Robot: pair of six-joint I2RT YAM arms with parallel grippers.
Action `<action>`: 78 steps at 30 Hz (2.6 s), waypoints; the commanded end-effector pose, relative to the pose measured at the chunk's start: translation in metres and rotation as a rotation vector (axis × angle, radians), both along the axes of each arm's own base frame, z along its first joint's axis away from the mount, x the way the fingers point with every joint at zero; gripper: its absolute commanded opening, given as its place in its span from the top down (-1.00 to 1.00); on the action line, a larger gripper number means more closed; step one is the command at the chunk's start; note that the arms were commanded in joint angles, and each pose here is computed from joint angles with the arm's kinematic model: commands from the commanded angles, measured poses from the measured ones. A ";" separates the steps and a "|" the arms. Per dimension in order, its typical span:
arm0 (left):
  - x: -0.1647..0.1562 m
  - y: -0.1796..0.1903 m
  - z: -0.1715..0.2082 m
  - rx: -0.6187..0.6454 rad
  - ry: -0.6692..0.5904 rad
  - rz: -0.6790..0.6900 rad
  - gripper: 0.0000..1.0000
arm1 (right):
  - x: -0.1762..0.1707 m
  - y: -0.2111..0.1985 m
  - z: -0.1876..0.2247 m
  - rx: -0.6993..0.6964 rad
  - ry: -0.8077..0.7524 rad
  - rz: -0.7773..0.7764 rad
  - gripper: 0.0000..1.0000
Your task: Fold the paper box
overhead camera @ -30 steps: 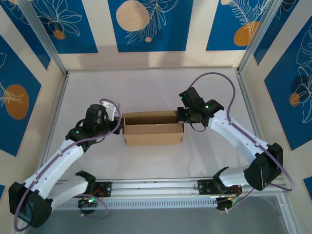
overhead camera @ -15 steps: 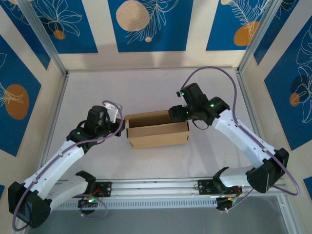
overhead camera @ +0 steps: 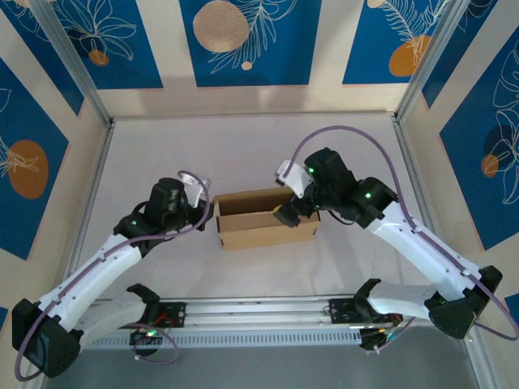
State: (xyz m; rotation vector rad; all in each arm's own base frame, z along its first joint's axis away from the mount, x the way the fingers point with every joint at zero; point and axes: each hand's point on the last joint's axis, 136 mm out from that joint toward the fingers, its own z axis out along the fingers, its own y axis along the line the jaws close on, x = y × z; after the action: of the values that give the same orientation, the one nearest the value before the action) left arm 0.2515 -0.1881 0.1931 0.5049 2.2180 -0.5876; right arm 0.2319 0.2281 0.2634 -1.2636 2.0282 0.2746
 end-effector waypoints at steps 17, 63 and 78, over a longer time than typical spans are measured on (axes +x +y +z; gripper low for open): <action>0.004 -0.007 0.005 0.010 -0.056 -0.029 1.00 | -0.034 0.050 -0.080 -0.119 0.290 0.488 -0.99; 0.012 -0.023 0.035 -0.175 0.161 0.110 1.00 | -0.001 0.043 -0.111 -0.239 0.066 0.348 0.27; 0.025 -0.019 0.017 -0.113 0.179 0.153 1.00 | 0.006 0.054 -0.070 -0.160 -0.049 0.355 -0.18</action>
State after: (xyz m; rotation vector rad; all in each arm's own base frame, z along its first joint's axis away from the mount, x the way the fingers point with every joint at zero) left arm 0.2749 -0.2030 0.2162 0.1977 2.3239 -0.7087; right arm 0.2350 0.2740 0.1643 -1.7546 1.8999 0.2394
